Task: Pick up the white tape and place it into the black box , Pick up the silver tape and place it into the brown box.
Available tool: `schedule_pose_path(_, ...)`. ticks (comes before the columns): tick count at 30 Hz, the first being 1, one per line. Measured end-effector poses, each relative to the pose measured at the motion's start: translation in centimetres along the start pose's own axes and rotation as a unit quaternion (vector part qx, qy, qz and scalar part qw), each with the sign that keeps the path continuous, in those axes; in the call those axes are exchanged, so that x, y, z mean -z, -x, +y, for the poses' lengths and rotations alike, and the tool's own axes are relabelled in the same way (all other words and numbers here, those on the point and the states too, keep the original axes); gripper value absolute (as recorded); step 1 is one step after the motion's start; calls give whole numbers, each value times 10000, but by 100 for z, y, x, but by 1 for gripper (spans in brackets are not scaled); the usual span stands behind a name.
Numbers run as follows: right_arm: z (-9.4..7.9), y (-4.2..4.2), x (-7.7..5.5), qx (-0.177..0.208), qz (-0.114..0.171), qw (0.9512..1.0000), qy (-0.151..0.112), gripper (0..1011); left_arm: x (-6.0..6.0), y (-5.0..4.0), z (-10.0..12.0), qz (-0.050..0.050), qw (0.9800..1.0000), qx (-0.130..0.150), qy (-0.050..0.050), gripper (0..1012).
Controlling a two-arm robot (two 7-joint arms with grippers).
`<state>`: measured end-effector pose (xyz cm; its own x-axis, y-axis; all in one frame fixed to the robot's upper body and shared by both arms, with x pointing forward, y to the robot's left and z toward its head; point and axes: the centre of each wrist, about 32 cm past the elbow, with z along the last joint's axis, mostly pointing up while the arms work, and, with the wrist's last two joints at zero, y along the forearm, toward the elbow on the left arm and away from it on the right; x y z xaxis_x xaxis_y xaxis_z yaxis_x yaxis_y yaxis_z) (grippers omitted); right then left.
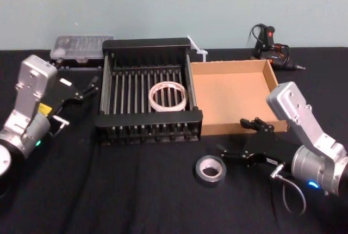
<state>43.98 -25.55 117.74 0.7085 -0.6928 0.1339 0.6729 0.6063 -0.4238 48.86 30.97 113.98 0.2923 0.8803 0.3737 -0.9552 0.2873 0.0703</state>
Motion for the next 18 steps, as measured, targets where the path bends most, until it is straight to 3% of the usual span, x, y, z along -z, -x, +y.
schedule_pose_path(18, 147, 53, 29, -233, -9, 9995, 211, 1002, 0, 0, 0, 0, 10000, -1, 0, 1002)
